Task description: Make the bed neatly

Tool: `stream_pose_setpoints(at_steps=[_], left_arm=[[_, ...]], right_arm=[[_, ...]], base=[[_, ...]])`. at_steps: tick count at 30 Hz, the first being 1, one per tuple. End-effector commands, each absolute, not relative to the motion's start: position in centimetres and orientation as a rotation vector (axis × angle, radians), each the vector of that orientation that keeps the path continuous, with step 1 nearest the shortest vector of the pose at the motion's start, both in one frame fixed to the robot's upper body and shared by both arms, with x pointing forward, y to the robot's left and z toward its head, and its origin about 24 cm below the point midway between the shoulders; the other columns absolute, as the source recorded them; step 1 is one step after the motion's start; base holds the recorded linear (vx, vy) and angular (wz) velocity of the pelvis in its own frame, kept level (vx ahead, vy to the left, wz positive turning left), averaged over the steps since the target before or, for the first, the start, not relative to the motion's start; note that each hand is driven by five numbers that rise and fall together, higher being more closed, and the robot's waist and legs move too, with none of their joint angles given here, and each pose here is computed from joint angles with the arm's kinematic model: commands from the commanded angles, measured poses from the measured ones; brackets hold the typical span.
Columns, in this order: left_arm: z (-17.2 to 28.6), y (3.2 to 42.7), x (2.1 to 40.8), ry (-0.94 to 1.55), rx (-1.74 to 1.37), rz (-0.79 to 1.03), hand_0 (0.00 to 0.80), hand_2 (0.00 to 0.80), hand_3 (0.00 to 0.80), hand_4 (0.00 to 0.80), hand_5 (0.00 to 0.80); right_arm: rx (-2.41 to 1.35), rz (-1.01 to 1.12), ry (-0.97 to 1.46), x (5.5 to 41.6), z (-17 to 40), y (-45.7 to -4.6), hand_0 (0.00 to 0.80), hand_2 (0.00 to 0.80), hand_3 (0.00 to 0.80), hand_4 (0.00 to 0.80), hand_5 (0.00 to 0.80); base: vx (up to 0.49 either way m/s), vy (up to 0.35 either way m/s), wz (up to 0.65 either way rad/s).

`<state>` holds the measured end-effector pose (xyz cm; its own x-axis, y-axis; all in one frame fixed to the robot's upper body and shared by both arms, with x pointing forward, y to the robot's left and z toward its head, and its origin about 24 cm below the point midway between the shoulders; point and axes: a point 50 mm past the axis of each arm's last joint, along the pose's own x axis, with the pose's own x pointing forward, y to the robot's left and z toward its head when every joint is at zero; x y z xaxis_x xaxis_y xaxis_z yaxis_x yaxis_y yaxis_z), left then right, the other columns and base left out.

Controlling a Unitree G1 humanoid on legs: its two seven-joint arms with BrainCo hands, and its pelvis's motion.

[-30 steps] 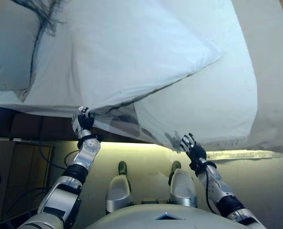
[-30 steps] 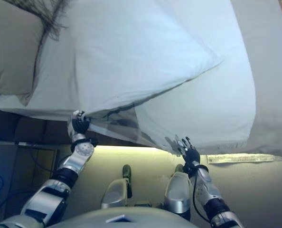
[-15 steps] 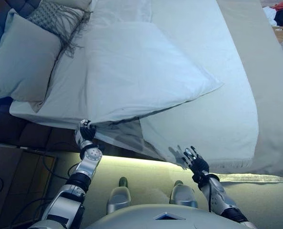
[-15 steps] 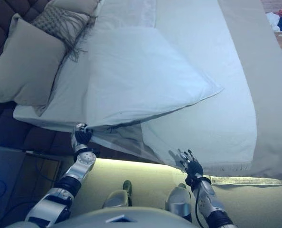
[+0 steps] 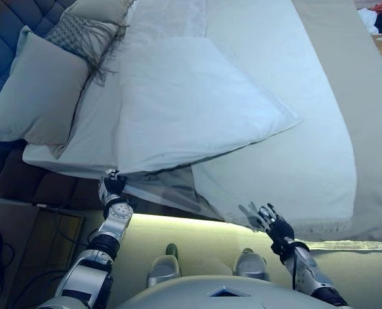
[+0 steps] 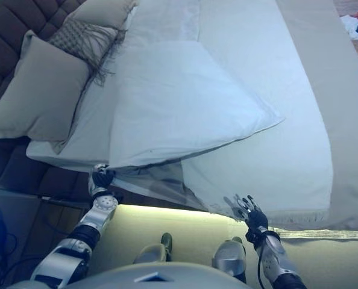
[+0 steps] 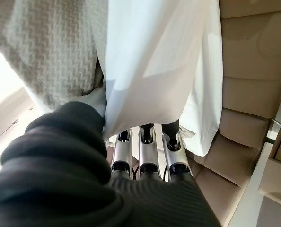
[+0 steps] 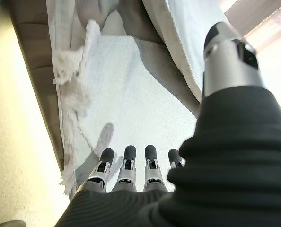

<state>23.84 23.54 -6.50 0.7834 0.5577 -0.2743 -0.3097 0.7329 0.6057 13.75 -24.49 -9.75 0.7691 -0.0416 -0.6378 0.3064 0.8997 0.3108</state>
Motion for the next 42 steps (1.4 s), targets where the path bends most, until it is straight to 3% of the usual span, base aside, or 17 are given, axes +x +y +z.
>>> stream_pose_setpoints(at_steps=[1,5,20,32,33,34,35,42], left_arm=[[-2.9,38.9,17.4,0.637,0.748,1.014,0.800,0.800,0.800,0.800,0.800],[-2.9,40.1,16.3,0.674,0.643,1.112,0.800,0.800,0.800,0.800,0.800],[-4.1,40.9,13.3,0.772,0.542,1.208,0.800,0.800,0.800,0.800,0.800],[-2.8,42.3,13.5,0.750,0.491,1.261,0.800,0.800,0.800,0.800,0.800],[-2.8,42.3,13.5,0.751,0.492,1.256,0.750,0.750,0.750,0.750,0.750],[-2.9,42.3,13.5,0.752,0.496,1.248,0.317,0.317,0.317,0.317,0.317],[-2.9,42.3,13.6,0.754,0.499,1.242,0.000,0.000,0.000,0.000,0.000],[-3.4,41.3,14.8,0.721,0.420,1.174,0.000,0.000,0.000,0.000,0.000]], right_arm=[[0.431,-0.185,0.646,13.3,-9.6,-24.3,0.000,0.000,0.000,0.000,0.000],[0.418,-0.192,0.639,13.2,-9.4,-24.8,0.000,0.000,0.000,0.000,0.000],[0.439,-0.136,0.655,13.8,-9.4,-22.3,0.000,0.000,0.000,0.000,0.000],[0.461,-0.119,0.645,13.9,-9.4,-21.6,0.000,0.000,0.000,0.000,0.000],[0.461,-0.116,0.646,13.9,-9.3,-21.5,0.000,0.000,0.000,0.000,0.000],[0.461,-0.113,0.647,13.8,-9.4,-21.4,0.000,0.000,0.000,0.000,0.000],[0.461,-0.111,0.648,13.8,-9.3,-21.4,0.000,0.000,0.000,0.000,0.000],[0.475,-0.112,0.646,13.7,-9.4,-21.0,0.000,0.000,0.000,0.000,0.000]], base=[[0.036,0.160,0.02],[0.029,0.126,0.01],[0.031,-0.015,0.00],[-0.003,-0.012,0.00],[0.000,0.000,0.00],[0.000,0.000,0.00],[0.000,0.000,0.00],[-0.007,-0.028,0.04]])
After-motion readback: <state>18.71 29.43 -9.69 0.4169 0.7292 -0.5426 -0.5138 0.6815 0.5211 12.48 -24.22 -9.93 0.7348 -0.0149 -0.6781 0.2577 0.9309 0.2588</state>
